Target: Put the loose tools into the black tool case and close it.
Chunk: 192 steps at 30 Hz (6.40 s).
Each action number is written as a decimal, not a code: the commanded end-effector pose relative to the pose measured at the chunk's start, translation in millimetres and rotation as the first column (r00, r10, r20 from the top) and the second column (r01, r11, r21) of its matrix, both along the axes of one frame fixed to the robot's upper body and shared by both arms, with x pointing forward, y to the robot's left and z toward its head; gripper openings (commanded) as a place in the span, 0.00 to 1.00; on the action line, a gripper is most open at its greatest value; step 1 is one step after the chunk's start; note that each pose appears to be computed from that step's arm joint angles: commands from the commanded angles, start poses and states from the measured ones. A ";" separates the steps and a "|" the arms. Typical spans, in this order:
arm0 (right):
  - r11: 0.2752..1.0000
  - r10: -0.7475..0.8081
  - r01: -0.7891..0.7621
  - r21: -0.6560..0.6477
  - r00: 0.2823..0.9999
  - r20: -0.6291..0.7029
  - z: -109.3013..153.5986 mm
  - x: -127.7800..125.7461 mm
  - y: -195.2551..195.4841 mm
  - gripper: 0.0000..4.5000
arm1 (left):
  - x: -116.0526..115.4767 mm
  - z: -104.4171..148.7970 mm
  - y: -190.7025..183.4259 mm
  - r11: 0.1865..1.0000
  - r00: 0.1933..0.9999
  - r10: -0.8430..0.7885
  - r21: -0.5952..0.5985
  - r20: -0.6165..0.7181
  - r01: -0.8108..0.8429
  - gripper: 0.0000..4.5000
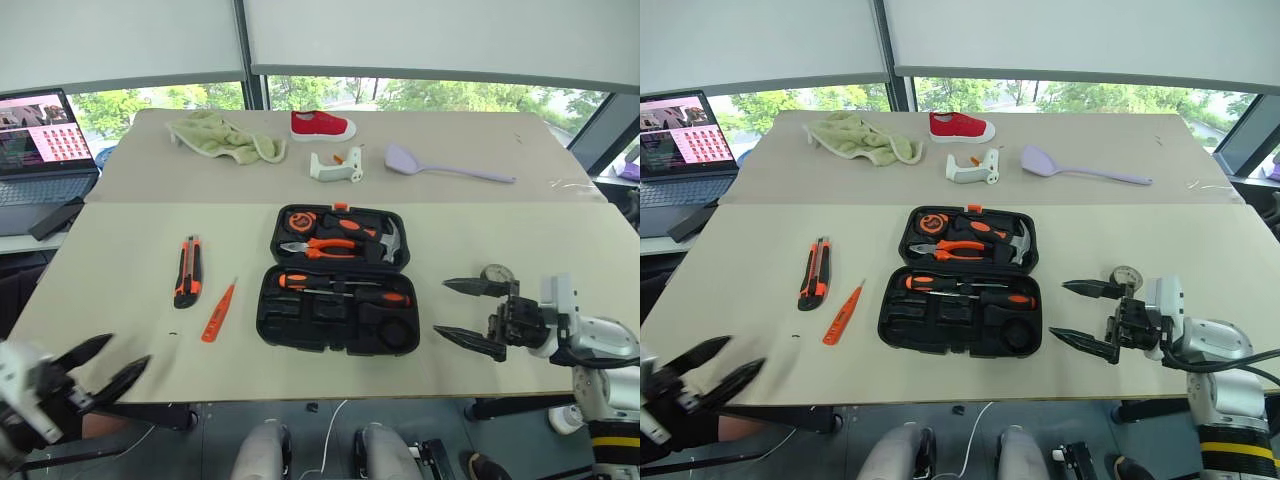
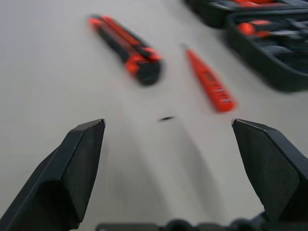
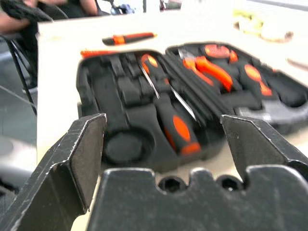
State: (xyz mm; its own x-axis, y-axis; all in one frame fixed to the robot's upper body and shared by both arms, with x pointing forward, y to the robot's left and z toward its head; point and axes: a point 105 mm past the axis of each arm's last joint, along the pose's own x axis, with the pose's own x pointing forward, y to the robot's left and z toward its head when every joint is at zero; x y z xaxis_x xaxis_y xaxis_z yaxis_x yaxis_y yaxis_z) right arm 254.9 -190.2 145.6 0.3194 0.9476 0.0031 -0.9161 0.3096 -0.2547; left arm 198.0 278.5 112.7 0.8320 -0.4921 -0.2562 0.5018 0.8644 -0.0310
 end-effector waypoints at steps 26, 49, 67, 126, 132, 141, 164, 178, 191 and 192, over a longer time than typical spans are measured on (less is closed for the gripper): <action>0.997 0.073 -0.075 0.021 0.992 0.104 29.6 -5.7 30.3 1.00 | 63.1 -2.0 -73.9 0.985 0.989 0.151 0.079 0.002 -0.150 0.11; 0.997 -0.067 0.069 -0.047 0.997 0.041 24.4 -12.0 2.7 1.00 | 100.2 14.9 -178.6 0.512 0.617 -0.771 0.420 -0.161 0.749 0.11; 0.994 -0.095 0.095 -0.045 0.995 0.013 18.1 -19.5 3.4 1.00 | 107.7 -11.4 -160.4 0.388 0.576 -0.764 0.506 -0.290 0.770 0.11; 0.986 -0.151 0.151 0.063 0.988 -0.010 -11.0 -9.0 -8.5 1.00 | -20.7 -9.6 60.5 0.919 0.904 0.382 0.028 0.192 -0.394 0.99; 0.987 -0.118 0.108 0.115 0.990 0.081 0.1 -0.9 5.6 1.00 | -21.3 -0.6 56.0 0.871 0.860 0.491 -0.067 0.142 -0.487 0.99; 0.983 -0.027 0.002 0.182 0.991 0.135 27.3 3.8 31.9 1.00 | 68.9 32.3 12.5 0.855 0.856 0.512 -0.130 0.065 -0.502 0.99; 0.985 0.012 -0.033 0.170 0.992 0.126 33.4 3.4 38.4 1.00 | 135.2 2.6 -14.5 0.888 0.887 0.456 -0.028 -0.073 -0.459 0.38; 1.000 -0.013 0.013 0.004 0.998 0.069 15.1 -13.7 2.7 1.00 | 53.4 53.8 -141.8 0.524 0.539 -0.842 0.224 -0.007 0.822 0.38; 0.995 -0.096 0.095 0.027 0.994 0.056 15.9 -28.2 2.7 1.00 | 81.1 5.3 -191.9 0.335 0.449 -0.858 0.388 -0.251 0.858 0.38; 0.994 -0.103 0.101 0.029 0.993 0.056 16.0 -28.8 2.6 1.00 | 83.4 4.1 -190.7 0.335 0.455 -0.852 0.398 -0.258 0.854 0.38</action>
State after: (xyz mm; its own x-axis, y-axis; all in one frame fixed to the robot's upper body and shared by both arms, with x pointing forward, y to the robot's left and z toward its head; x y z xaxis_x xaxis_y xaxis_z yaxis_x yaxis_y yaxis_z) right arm 228.7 -187.3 148.8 0.4086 0.9127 0.0074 -0.8793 0.3958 -0.2651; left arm 279.0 87.2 116.8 0.0138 -0.7829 -0.6220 0.9791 -0.1158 0.1675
